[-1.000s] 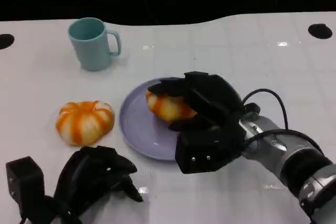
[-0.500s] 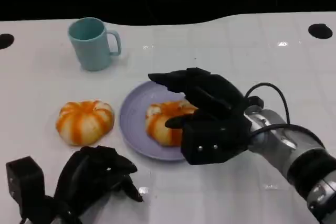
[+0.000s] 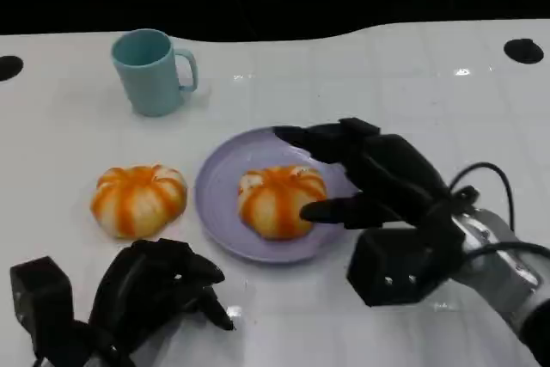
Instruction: Grasp the bread from the table and place it into the plate.
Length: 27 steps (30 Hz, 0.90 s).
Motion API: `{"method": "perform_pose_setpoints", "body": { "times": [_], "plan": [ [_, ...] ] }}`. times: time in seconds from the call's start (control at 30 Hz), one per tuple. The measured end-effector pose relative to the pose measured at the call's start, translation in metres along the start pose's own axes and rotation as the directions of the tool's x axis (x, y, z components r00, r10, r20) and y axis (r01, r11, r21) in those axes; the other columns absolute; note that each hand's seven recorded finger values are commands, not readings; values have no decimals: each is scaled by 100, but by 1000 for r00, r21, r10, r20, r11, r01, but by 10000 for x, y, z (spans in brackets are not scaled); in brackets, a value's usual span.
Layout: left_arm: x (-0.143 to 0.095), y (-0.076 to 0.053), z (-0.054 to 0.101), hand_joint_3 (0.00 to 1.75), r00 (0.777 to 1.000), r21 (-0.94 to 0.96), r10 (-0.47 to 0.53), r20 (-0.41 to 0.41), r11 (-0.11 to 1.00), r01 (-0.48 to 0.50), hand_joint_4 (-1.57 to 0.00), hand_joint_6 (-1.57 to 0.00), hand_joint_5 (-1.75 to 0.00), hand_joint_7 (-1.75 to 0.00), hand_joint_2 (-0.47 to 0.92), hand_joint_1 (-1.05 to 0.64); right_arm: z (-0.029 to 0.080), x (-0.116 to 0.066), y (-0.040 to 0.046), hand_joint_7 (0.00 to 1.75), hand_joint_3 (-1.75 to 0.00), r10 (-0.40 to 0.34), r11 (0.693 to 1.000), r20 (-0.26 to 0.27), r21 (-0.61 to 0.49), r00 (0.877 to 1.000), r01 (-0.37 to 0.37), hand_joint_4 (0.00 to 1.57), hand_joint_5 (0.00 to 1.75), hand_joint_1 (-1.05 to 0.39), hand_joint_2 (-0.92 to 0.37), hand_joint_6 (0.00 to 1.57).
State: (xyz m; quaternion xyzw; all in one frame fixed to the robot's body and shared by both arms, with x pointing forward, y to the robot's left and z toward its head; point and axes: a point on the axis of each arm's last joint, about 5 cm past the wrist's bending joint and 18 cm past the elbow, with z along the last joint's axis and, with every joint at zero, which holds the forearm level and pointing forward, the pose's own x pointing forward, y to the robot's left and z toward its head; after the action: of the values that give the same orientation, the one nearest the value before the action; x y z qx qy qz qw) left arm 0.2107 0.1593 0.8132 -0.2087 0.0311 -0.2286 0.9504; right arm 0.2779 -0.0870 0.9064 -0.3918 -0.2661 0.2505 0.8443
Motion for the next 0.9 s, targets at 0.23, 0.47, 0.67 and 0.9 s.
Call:
{"method": "perform_pose_setpoints", "body": {
  "times": [0.23,0.47,0.67,0.9],
  "plan": [
    [6,-10,-7,0,1000,-2,-2,0,1000,2,-157,-157,-60,-20,74,-105,-48,-262,-32,30,-6,-140,990,63,22,988,139,68,103,-22,-90,87],
    [10,-17,-11,0,1000,-5,-3,0,1000,3,-157,-157,-60,-20,73,-105,-76,-549,-44,72,-66,-208,978,81,49,975,205,80,139,-11,-60,89],
    [13,-19,-12,0,1000,-8,-4,-2,1000,4,-157,-157,-60,-21,73,-105,-128,-816,-49,93,-111,-219,975,62,52,974,216,88,168,-7,-44,98],
    [16,-22,-12,0,1000,-13,-5,-5,1000,5,-157,-157,-60,-20,73,-105,-115,-1051,-45,127,-138,-228,972,28,61,973,226,87,171,-13,-30,85]
  ]
}}
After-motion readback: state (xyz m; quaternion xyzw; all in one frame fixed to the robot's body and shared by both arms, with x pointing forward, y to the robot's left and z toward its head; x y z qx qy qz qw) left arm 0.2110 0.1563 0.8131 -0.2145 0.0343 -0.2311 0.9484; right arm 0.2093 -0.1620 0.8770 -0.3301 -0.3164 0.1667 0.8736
